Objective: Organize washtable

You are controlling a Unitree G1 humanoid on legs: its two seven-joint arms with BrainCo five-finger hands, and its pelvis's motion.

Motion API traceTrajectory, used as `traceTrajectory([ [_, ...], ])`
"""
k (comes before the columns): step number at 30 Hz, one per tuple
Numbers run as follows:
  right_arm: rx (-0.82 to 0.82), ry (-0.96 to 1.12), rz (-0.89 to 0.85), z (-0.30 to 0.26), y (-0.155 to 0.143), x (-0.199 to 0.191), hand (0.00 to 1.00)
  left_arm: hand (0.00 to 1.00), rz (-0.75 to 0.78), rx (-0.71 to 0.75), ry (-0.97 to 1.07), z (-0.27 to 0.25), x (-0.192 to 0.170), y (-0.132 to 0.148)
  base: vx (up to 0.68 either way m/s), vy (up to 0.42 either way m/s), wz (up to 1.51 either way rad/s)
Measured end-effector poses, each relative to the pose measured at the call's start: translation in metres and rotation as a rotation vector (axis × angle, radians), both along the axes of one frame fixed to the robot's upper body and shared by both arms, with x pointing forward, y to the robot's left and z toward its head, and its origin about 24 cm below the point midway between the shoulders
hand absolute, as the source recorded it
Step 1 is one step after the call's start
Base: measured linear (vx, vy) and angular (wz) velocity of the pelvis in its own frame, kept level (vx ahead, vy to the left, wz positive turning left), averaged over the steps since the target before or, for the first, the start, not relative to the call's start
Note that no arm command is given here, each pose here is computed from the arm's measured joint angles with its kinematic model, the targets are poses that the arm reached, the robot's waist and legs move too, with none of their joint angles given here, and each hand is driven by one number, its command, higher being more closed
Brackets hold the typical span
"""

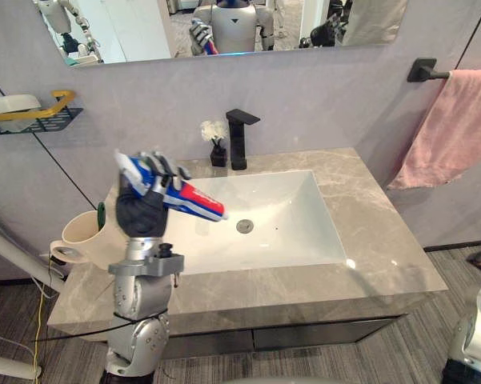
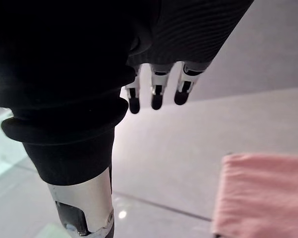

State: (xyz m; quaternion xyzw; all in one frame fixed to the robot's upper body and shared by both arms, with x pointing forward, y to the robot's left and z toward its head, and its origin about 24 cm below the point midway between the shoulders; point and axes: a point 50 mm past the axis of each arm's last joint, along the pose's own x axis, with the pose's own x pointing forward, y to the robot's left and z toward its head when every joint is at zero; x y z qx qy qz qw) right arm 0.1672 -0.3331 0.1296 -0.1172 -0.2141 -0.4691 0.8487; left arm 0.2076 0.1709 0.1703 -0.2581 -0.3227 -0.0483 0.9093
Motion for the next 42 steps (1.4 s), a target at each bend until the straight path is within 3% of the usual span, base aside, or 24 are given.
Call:
traceTrajectory([
  [7,0.391,0.151,-0.241,-0.087,-0.013,-0.040,0.00,1.00,0.040,-0.020,-0.003,0.002,0.002,-0.002,-0.01,0.000,-0.01],
  [11,0.620,0.236,-0.292,-0.139,0.003,-0.058,0.00,1.00,0.069,-0.016,-0.020,0.008,0.006,-0.004,-0.02,-0.002,-0.01],
  [15,0.804,0.420,-0.221,-0.189,0.028,-0.074,0.00,1.00,0.143,0.049,-0.043,0.014,0.009,-0.002,-0.02,0.000,-0.02],
  [21,0.915,0.576,-0.136,-0.223,0.051,-0.090,0.00,1.00,0.301,0.110,-0.058,0.018,0.006,0.019,0.00,0.000,0.00],
  [30,1.005,0.805,0.173,-0.253,0.089,-0.097,0.00,1.00,0.589,0.269,-0.067,0.028,-0.004,0.065,-0.02,-0.004,0.05],
  [36,0.957,0.907,0.334,-0.257,0.102,-0.086,0.00,1.00,0.672,0.257,-0.022,0.023,-0.004,0.080,-0.01,-0.006,0.11],
  [42,0.942,1.003,0.379,-0.265,0.106,-0.086,0.00,1.00,0.698,0.170,0.038,0.014,0.009,0.090,0.00,-0.009,0.17],
])
